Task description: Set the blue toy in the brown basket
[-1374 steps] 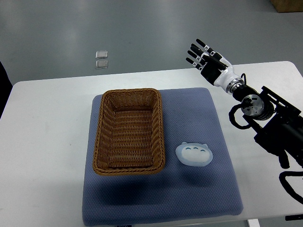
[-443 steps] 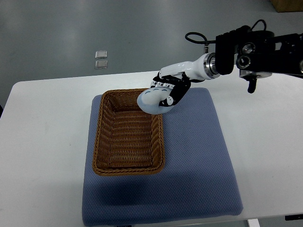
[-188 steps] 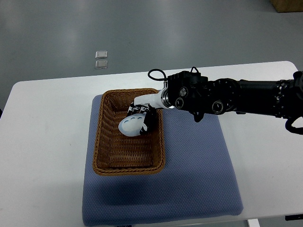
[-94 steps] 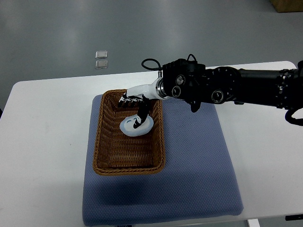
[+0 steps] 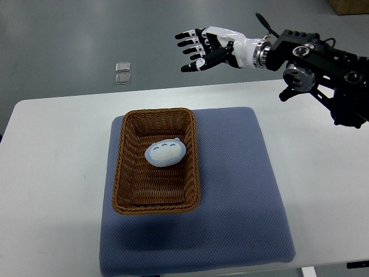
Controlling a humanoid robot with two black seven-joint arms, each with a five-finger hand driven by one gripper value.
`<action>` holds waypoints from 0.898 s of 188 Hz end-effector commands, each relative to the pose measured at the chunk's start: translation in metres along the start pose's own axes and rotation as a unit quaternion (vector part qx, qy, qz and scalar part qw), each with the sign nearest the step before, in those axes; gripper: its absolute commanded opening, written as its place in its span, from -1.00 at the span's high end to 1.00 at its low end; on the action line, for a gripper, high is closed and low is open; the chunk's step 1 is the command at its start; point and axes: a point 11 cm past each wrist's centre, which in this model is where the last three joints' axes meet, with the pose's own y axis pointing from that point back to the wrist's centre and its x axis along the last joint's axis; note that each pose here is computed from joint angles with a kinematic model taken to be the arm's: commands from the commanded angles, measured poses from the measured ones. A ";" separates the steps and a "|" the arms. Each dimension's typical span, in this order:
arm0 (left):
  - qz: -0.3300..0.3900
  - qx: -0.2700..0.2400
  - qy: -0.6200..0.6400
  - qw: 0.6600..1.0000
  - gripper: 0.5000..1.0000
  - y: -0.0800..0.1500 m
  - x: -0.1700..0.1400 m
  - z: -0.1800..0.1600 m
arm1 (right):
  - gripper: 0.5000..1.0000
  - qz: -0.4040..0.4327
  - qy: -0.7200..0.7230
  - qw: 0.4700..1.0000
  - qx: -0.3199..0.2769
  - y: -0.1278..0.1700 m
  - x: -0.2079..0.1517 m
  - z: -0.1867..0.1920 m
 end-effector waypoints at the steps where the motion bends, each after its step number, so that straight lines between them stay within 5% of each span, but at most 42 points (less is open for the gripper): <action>1: 0.001 0.001 0.000 1.000 -1.00 0.000 0.001 -0.001 | -0.56 0.097 -0.128 0.985 0.057 0.026 0.050 0.019; 73: -0.002 0.001 -0.001 1.000 -1.00 0.000 -0.001 -0.001 | -0.63 0.184 -0.423 0.881 0.106 0.037 0.056 0.106; 169: -0.002 0.001 -0.002 1.000 -1.00 0.000 -0.001 -0.001 | -0.64 0.166 -0.470 0.858 0.123 0.030 0.019 0.134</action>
